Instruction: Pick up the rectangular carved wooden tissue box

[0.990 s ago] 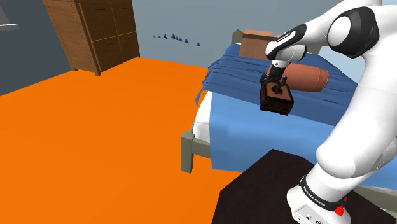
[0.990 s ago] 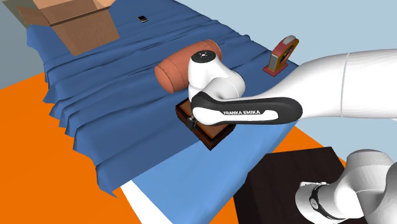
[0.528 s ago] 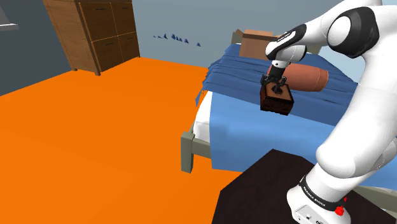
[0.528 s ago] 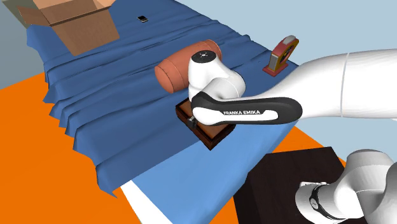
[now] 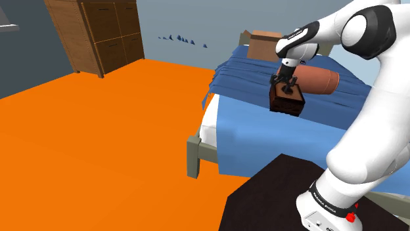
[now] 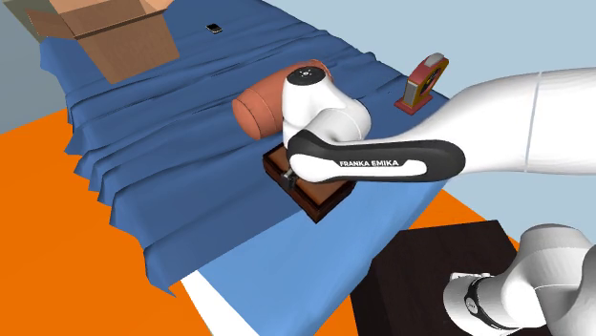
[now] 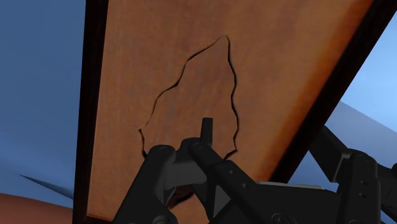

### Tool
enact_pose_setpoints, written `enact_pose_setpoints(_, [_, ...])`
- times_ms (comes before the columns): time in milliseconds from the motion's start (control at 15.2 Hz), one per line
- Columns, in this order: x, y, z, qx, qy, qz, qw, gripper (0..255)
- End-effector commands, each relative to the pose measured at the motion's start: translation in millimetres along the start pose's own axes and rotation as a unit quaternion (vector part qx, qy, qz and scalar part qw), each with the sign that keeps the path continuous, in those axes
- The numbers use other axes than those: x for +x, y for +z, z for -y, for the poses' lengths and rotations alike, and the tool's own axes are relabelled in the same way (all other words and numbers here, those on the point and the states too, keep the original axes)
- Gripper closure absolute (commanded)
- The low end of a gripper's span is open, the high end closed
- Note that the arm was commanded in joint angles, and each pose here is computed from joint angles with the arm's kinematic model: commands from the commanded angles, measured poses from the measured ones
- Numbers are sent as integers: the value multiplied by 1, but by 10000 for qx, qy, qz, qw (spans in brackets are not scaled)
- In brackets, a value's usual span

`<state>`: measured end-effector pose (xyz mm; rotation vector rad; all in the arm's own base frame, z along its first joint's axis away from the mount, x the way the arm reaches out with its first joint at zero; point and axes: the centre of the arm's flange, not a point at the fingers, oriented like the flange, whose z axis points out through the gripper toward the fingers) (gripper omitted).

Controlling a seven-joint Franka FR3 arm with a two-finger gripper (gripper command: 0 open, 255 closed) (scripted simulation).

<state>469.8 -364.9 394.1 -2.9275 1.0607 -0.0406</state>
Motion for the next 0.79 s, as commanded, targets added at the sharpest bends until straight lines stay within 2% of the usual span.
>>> enact_pose_setpoints(0, [0, -11, 1, 1, 0, -8, 10000, 255])
enact_pose_setpoints(594, [1, -59, 2, 1, 0, -8, 10000, 255])
enact_pose_setpoints(726, [1, -60, 2, 1, 1, -8, 10000, 255])
